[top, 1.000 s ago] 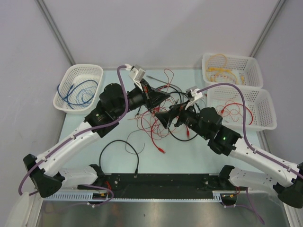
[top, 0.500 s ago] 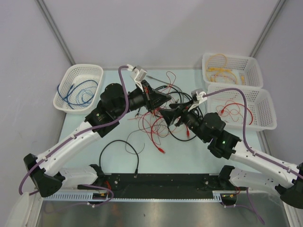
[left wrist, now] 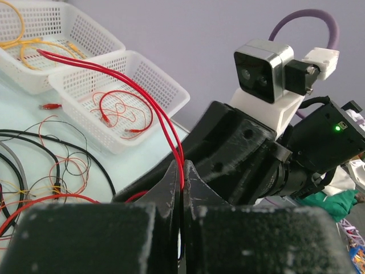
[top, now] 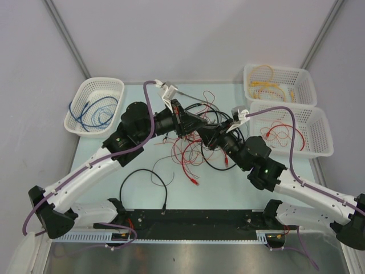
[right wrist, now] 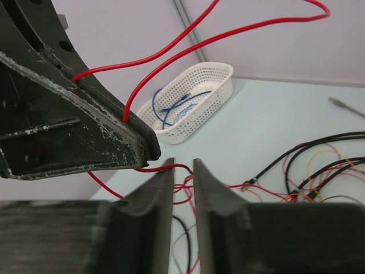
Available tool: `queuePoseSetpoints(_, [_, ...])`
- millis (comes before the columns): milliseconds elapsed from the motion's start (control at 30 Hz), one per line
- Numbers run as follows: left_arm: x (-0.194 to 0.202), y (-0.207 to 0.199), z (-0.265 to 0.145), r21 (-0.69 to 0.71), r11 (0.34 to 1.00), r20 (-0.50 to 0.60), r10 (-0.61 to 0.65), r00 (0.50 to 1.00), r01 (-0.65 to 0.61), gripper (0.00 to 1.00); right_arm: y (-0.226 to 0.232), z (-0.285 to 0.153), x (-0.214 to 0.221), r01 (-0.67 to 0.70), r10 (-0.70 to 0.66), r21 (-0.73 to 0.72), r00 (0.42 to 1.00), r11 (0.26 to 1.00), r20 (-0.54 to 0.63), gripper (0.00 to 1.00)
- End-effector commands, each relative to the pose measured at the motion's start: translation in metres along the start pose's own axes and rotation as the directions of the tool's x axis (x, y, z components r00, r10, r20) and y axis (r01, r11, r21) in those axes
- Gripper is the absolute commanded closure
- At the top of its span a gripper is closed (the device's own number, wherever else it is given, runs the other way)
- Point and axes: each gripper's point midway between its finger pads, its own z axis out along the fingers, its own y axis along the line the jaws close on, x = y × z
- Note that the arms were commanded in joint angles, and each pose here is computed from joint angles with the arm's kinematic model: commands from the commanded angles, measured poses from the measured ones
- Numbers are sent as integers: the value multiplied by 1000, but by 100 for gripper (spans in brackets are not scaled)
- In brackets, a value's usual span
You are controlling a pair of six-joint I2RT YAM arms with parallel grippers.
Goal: Untangle the cables
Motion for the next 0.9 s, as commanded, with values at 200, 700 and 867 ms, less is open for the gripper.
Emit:
queuePoseSetpoints(200, [-35, 24, -43, -243, 969, 151, 90, 984, -52, 25, -16, -17, -37, -21, 11, 94, 994, 995, 108, 100])
queuePoseSetpoints(700, [-1, 60, -76, -341, 940, 218, 89, 972, -10, 1, -28, -34, -75, -10, -10, 148, 991, 989, 137, 100])
queuePoseSetpoints(867, [31, 59, -55, -233, 972, 168, 2, 986, 38, 1, -21, -37, -87, -15, -4, 135, 990, 991, 143, 100])
